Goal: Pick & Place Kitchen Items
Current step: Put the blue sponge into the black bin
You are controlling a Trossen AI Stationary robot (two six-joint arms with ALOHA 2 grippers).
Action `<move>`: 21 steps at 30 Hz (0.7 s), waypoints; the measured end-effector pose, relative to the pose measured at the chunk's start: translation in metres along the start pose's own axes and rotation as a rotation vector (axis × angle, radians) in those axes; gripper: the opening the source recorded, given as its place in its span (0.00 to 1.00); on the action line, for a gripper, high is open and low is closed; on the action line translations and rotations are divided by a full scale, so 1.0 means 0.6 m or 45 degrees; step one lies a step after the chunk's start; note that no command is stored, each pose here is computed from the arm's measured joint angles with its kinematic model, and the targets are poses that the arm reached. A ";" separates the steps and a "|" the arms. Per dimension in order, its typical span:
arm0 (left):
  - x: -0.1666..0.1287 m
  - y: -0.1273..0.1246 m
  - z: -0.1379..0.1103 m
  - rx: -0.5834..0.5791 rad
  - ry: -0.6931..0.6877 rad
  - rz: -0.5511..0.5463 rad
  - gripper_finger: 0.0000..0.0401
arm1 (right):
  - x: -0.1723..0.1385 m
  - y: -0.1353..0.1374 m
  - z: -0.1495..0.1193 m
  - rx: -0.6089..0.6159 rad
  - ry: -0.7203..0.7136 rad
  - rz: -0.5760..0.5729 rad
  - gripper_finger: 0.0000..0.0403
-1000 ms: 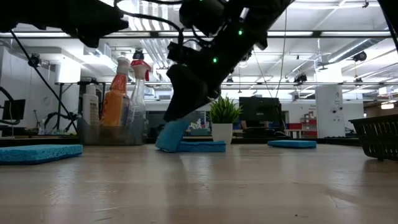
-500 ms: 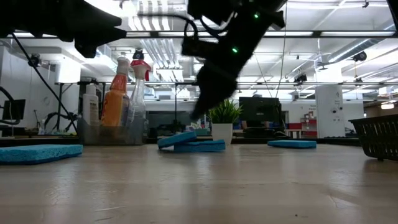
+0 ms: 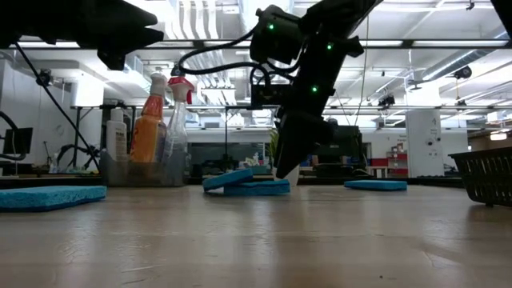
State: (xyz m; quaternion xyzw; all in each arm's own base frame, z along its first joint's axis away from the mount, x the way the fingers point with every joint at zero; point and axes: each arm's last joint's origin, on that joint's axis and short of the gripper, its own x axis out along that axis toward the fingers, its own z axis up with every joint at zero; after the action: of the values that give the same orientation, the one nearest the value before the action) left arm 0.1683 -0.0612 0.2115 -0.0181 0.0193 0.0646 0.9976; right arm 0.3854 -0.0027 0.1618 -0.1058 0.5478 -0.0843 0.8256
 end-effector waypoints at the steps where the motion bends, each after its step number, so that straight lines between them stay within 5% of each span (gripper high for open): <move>1: 0.000 0.000 0.000 0.001 0.000 0.000 0.45 | 0.001 -0.003 0.000 -0.003 -0.003 0.002 0.66; 21: 0.000 0.000 0.004 -0.013 -0.025 -0.006 0.45 | 0.020 0.000 -0.011 -0.047 -0.073 0.213 0.66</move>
State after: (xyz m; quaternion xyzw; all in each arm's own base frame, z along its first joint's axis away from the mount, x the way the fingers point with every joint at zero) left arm 0.1685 -0.0614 0.2138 -0.0224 0.0091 0.0624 0.9978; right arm 0.3839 -0.0064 0.1485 -0.0772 0.5322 -0.0021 0.8431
